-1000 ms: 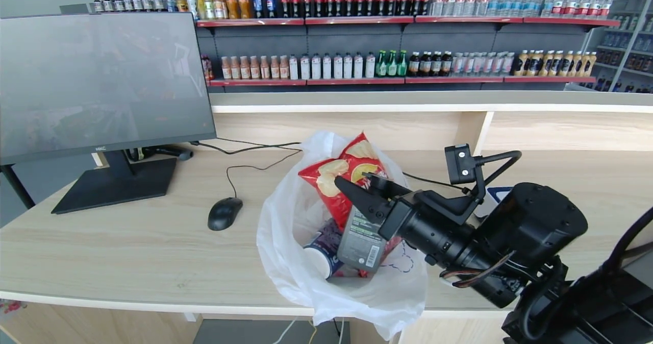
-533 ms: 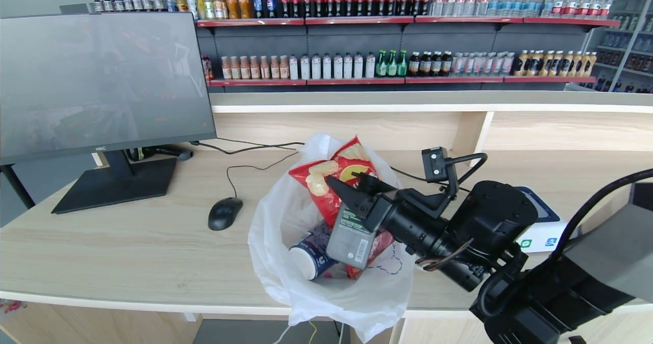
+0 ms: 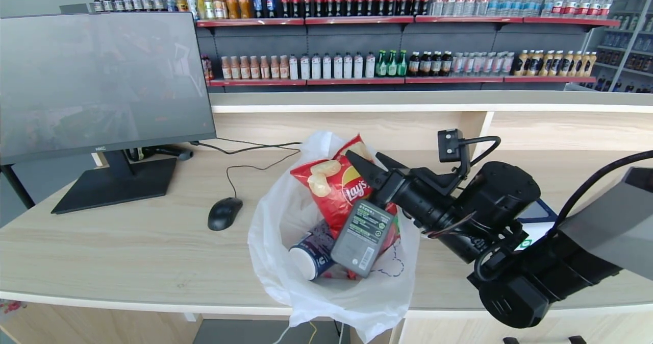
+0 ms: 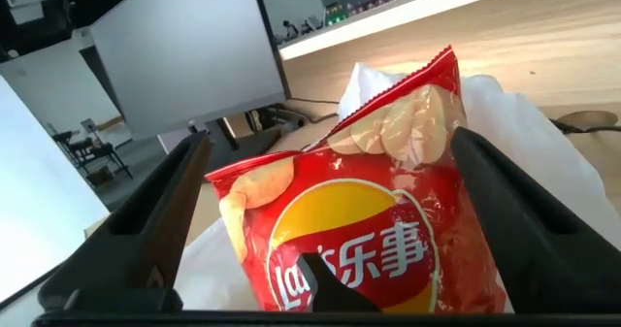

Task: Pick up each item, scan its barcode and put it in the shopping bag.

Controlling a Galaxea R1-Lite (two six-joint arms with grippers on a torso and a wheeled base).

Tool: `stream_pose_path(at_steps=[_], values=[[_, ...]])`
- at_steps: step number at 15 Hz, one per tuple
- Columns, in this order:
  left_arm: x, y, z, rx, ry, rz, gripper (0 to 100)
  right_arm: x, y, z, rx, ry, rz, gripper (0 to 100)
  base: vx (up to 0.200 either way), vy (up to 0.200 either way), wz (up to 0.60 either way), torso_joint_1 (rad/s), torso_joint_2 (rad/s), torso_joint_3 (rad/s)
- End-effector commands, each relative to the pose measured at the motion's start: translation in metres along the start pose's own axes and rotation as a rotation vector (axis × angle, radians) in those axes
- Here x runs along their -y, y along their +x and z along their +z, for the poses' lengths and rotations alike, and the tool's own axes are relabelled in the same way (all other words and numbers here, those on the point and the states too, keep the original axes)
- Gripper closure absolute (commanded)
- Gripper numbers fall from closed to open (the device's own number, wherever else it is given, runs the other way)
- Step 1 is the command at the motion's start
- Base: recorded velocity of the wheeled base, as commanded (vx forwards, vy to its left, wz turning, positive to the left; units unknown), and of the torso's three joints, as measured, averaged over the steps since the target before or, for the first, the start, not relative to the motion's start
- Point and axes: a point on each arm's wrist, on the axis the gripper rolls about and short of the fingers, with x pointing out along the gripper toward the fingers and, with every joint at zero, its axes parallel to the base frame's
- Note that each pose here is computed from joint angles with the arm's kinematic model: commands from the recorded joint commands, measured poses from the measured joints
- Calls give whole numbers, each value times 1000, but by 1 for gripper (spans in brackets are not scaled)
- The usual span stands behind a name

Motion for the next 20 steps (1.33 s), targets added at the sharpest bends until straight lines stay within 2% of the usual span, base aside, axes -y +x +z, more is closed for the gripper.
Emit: stream_pose_path(at_steps=[1, 7, 11, 20], values=[[0, 0, 0, 0, -1, 0, 0, 2, 1, -3, -5, -1, -2, 0, 0, 0, 0, 0, 0, 0], [0, 0, 0, 0, 1, 0, 0, 9, -2, -5, -14, -6, -30, 0, 0, 0, 0, 0, 0, 0], [0, 0, 0, 0, 2, -2, 0, 25, -12, -3, -33, -14, -86, 0, 0, 0, 0, 0, 0, 0], [0, 0, 0, 0, 1, 0, 0, 20, -20, 10, -12, -19, -85, 0, 0, 0, 0, 0, 0, 0]])
